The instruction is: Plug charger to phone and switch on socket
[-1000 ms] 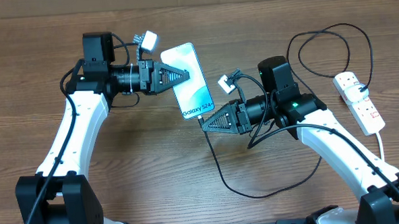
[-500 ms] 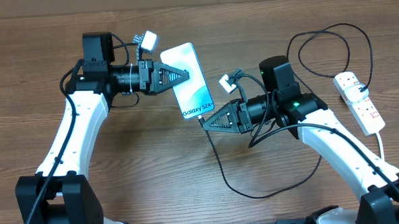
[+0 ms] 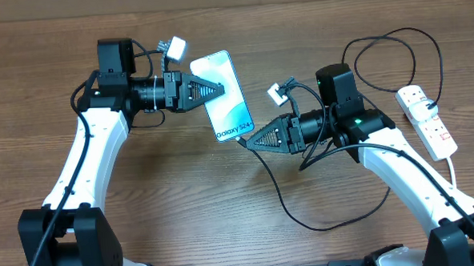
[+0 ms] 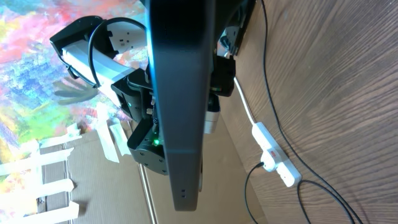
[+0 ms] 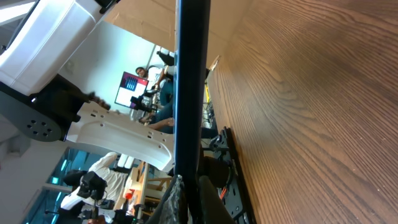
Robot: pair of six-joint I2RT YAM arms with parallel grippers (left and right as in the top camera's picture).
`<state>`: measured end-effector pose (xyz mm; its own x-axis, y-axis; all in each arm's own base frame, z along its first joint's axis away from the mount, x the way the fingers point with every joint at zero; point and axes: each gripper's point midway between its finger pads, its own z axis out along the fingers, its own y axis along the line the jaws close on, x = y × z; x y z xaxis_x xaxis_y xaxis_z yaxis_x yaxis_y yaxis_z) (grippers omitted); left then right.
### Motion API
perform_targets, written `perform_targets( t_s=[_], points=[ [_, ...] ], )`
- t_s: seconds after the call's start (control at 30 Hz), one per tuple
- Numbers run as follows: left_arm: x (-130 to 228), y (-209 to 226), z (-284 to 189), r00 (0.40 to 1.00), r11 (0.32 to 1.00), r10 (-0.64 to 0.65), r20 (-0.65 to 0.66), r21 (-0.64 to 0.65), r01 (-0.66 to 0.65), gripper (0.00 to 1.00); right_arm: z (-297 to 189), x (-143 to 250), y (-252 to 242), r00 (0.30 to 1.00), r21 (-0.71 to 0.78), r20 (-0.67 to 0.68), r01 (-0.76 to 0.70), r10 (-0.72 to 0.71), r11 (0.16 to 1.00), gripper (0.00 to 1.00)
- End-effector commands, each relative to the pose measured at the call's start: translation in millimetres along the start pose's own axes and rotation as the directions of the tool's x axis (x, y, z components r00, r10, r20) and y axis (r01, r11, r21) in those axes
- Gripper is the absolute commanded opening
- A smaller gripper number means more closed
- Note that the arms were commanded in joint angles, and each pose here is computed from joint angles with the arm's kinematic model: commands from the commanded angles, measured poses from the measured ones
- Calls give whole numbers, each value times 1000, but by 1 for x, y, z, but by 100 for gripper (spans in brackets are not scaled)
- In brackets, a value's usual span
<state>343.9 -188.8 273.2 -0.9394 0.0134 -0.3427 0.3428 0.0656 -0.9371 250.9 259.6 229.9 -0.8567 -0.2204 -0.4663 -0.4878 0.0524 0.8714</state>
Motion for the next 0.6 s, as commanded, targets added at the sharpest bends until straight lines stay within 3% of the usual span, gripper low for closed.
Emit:
perform_targets(
  t_s=[0.0, 0.27, 0.57],
  points=[
    [2, -17, 2, 999, 998, 32, -25, 52, -31, 4, -4, -4, 2, 1000, 16, 17, 13, -14, 1000, 4],
    [1, -13, 3, 1000, 999, 21, -17, 29, -20, 4, 11, -1, 10, 999, -9, -15, 49, -49, 999, 4],
    [1, -13, 2, 1000, 1000, 12, -17, 29, -12, 4, 29, 3, 1, 999, 70, -30, 38, -36, 997, 4]
  ],
)
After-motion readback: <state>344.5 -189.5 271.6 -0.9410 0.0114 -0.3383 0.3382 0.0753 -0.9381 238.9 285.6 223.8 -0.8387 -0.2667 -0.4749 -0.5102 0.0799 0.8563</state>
